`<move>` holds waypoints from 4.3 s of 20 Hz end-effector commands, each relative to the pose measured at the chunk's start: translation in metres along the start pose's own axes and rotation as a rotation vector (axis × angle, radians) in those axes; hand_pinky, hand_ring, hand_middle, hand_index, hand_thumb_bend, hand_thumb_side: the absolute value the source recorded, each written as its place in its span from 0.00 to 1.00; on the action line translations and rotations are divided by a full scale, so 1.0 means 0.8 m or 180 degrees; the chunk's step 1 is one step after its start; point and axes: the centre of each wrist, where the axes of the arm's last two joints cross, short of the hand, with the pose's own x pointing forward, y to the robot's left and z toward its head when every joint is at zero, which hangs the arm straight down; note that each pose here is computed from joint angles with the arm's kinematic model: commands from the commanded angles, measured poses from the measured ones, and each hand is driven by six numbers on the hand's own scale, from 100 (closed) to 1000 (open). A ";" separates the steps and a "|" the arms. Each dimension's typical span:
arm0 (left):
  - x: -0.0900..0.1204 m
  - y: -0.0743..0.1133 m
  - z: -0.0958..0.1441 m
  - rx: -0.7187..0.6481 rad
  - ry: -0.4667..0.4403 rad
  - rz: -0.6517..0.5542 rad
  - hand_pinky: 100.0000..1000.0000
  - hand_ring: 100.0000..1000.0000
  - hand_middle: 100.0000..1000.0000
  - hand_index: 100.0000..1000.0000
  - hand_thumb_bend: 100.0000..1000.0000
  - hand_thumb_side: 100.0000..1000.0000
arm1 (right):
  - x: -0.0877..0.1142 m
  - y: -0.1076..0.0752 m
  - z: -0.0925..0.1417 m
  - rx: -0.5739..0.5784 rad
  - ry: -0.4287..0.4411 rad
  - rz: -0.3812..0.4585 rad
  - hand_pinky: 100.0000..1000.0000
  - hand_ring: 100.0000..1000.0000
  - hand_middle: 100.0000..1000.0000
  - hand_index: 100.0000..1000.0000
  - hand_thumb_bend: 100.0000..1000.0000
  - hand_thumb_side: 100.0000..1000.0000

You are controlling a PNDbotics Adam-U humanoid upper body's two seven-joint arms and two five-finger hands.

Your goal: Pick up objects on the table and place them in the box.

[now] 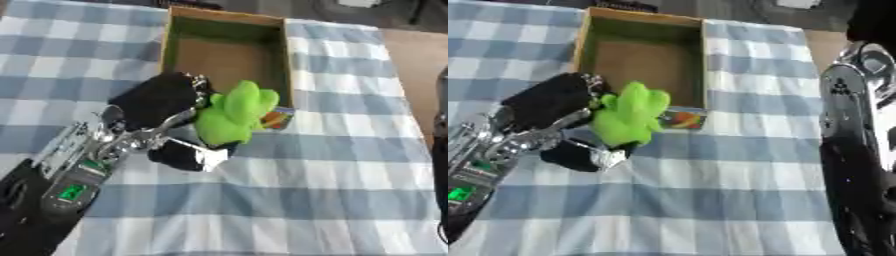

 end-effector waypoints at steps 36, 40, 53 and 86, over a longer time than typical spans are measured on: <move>-0.235 -0.018 0.037 -0.0038 0.0037 -0.0801 0.25 0.49 0.55 0.62 0.00 0.73 | -0.014 0.035 -0.028 -0.0154 -0.0041 -0.0401 0.35 0.33 0.36 0.51 0.00 0.78; -0.234 -0.013 0.030 -0.0052 0.0009 -0.0799 0.56 0.64 0.72 0.72 0.06 1.00 | -0.014 0.035 -0.030 -0.0172 -0.0042 -0.0403 0.35 0.33 0.36 0.51 0.00 0.78; -0.195 0.039 -0.009 0.0143 -0.0242 -0.0845 1.00 0.93 0.92 0.87 0.23 1.00 | -0.012 0.030 -0.028 -0.0120 -0.0001 -0.0328 0.35 0.33 0.36 0.51 0.00 0.79; -0.071 0.113 0.060 0.3721 -0.0834 0.1131 0.02 0.26 0.40 0.55 0.00 0.68 | -0.002 0.010 -0.026 -0.0128 -0.0017 -0.0064 0.35 0.33 0.36 0.50 0.00 0.78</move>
